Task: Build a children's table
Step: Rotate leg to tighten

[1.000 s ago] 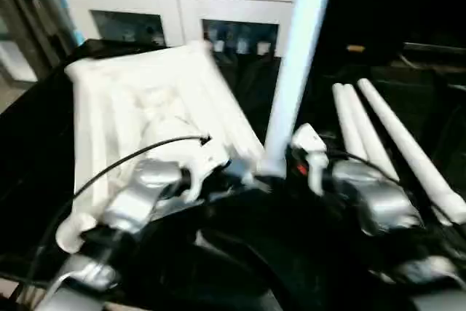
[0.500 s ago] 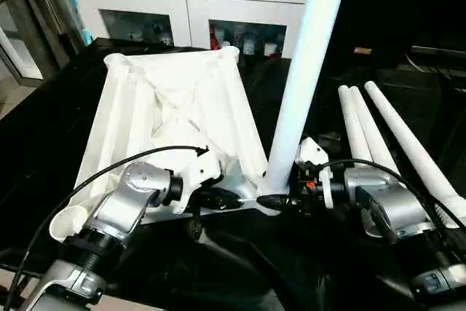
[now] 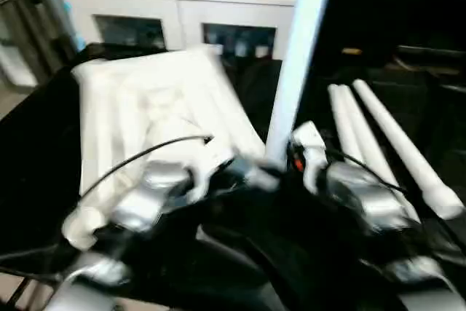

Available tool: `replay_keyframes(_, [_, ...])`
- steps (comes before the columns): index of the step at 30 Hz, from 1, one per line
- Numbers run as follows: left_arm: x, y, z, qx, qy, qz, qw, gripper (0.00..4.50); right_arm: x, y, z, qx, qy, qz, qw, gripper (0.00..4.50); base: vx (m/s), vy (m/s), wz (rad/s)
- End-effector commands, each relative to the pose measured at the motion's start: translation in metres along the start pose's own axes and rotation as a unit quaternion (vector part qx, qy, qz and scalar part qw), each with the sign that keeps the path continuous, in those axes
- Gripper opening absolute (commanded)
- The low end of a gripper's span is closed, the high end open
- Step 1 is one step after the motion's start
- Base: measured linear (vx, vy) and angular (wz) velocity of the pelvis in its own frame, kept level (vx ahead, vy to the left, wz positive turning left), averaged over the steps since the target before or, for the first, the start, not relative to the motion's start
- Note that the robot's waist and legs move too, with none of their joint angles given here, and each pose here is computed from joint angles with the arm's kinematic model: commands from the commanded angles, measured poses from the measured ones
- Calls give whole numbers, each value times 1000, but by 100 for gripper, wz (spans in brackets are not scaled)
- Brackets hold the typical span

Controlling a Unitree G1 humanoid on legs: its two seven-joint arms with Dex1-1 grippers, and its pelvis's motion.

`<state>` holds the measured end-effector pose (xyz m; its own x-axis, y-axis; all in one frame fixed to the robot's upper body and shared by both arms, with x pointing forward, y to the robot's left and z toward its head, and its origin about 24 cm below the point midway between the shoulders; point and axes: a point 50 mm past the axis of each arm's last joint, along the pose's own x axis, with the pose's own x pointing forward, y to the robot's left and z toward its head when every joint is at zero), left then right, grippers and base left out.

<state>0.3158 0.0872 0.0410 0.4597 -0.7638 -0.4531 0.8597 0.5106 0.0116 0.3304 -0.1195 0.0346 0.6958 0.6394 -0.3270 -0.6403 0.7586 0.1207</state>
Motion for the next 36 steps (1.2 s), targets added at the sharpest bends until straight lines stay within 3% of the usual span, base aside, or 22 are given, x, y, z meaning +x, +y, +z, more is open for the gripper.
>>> replay_keyframes(1, [11, 4, 18, -15, -27, 61, 998, 0, 21, 23, -20, 33, 41, -10, 999, 270, 0, 0, 0])
replay_keyframes(4, [18, -2, 21, -3, -28, 54, 998, 0, 27, 30, -18, 24, 32, -14, 999, 270, 0, 0, 0])
replay_keyframes(6, [20, -5, 22, 4, -30, 44, 999, 0, 29, 31, -16, 30, 24, -9, 999, 326, 0, 0, 0])
replay_keyframes(10, [21, -12, 21, 20, -32, 17, 999, 0, 30, 33, -10, 55, 7, 18, 998, 357, 0, 0, 0])
replay_keyframes(13, [17, -13, 19, 34, -30, -4, 999, 0, 26, 33, -7, 21, 11, 53, 998, 384, 0, 0, 0])
replay_keyframes(18, [6, -11, 13, 54, -23, -42, 997, 0, 9, 30, -6, -29, 20, 144, 989, 384, 0, 0, 0])
replay_keyframes(21, [4, -11, 12, 60, -22, -51, 997, 0, 5, 28, -6, -36, 23, 158, 987, 384, 17, -2, 1])
replay_keyframes(22, [-6, -11, 8, 74, -17, -86, 993, 0, -9, 23, -4, -56, 30, 205, 977, 384, 0, 0, 0])
replay_keyframes(33, [-34, -12, -6, 97, 11, -180, 979, 0, -35, 18, -3, -76, 66, 300, 949, 384, 6, 0, 0])
replay_keyframes(36, [-36, -12, -7, 97, 14, -184, 978, 0, -37, 20, -4, -77, 71, 310, 945, 353, 0, 0, 0])
